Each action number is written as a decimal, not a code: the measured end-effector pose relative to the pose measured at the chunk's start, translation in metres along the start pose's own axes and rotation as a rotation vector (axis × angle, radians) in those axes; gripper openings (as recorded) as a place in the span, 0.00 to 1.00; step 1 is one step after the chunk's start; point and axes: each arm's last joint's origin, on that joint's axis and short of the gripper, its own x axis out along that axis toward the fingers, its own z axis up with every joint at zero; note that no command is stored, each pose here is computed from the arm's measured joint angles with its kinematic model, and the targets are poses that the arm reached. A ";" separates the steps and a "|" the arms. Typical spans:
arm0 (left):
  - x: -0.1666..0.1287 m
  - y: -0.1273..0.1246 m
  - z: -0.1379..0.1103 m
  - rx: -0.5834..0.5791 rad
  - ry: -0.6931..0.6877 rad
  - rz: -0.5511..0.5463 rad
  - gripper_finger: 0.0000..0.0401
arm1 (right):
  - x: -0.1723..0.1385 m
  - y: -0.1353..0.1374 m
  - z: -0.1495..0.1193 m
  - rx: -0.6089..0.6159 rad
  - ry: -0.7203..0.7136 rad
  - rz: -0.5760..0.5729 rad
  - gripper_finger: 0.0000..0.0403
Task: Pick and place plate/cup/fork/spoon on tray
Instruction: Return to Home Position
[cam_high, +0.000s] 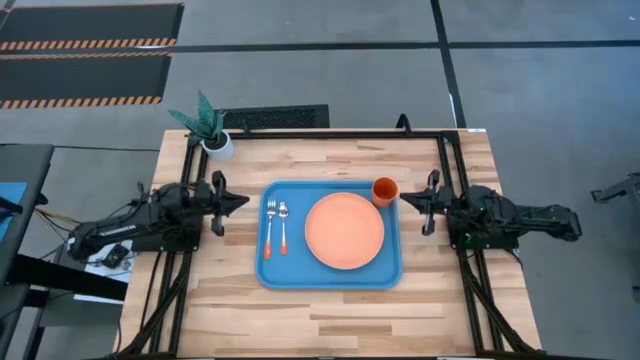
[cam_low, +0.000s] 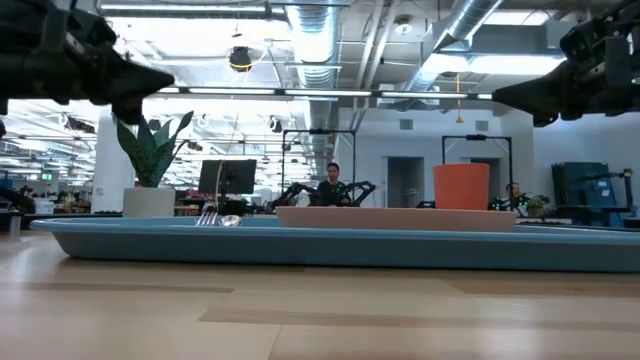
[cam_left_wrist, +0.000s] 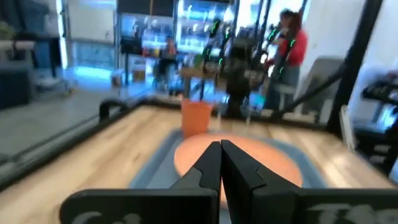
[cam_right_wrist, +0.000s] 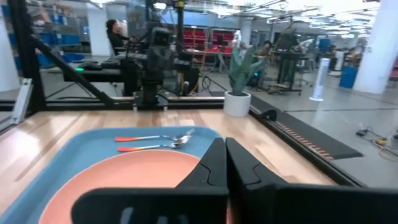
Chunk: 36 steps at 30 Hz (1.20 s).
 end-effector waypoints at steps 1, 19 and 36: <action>0.001 0.000 -0.003 0.001 0.027 0.012 0.00 | 0.000 0.000 0.000 0.000 0.000 -0.006 0.01; 0.004 -0.004 -0.008 0.063 0.071 0.094 0.00 | 0.004 0.001 -0.008 -0.021 0.089 -0.002 0.08; 0.004 -0.004 -0.008 0.097 0.073 0.092 0.00 | 0.006 0.001 -0.011 -0.018 0.115 0.000 0.08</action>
